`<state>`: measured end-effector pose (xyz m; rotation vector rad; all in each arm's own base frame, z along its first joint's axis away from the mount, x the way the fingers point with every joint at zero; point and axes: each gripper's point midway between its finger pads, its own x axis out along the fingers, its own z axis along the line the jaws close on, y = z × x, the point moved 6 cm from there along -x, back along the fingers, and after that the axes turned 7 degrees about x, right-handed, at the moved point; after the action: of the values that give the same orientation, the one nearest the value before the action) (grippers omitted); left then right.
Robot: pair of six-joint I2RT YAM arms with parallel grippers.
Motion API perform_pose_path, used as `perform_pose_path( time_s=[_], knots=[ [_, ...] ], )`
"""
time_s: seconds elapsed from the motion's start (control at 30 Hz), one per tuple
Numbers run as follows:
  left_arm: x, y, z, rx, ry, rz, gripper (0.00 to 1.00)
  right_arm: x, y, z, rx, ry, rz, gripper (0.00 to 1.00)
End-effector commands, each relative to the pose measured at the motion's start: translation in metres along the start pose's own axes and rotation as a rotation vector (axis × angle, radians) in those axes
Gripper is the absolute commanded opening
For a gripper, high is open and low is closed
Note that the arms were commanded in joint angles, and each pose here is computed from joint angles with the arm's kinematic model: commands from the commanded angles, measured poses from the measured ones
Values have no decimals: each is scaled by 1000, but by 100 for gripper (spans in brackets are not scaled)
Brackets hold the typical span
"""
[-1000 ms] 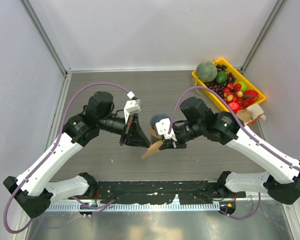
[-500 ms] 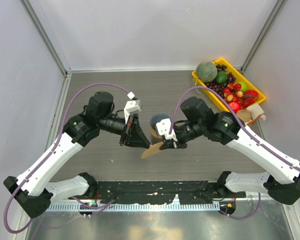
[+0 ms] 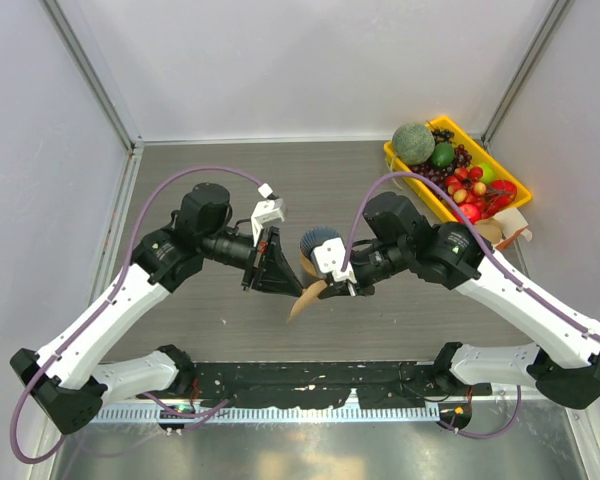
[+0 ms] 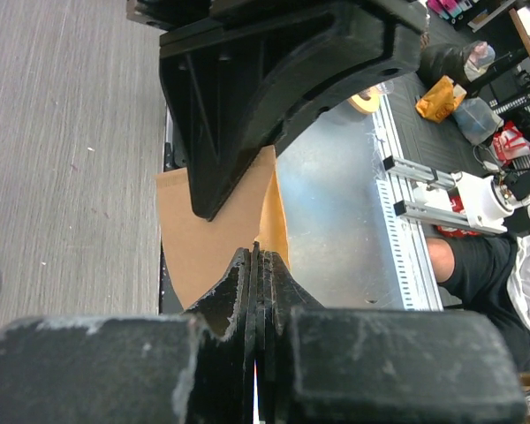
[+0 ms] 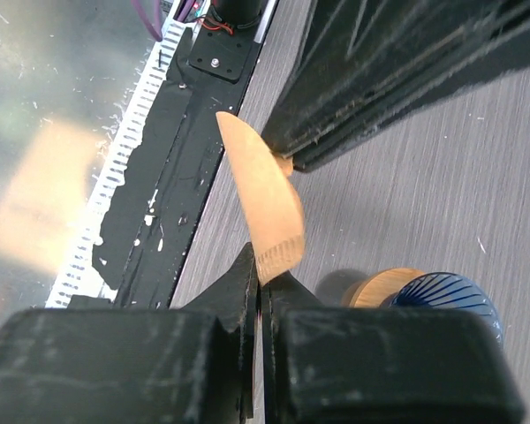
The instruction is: Place the coffee filter in the dripper
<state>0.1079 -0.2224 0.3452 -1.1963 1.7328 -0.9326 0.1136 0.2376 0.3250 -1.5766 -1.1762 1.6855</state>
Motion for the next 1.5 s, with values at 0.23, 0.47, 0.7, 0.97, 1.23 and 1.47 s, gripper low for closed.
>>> perform_pose_path(
  time_s=[0.23,0.47,0.7,0.97,1.23,1.47],
  knots=[
    [7,-3,9,-16,26,-35,0,-5,-16,0,-64,4,-39,5],
    [10,-9,13,-49,14,-62,0,-1,-11,-3,-36,23,-31,5],
    [11,-9,16,-65,0,-67,0,1,-16,-11,7,71,-46,5],
    [12,-2,19,-76,-17,-63,0,1,-23,-17,51,105,-70,5],
    [12,-3,21,-75,-44,-64,0,1,-20,-18,63,109,-68,5],
    [-1,-11,14,-43,-46,-90,6,-4,-10,-16,73,128,-50,5]
  ],
)
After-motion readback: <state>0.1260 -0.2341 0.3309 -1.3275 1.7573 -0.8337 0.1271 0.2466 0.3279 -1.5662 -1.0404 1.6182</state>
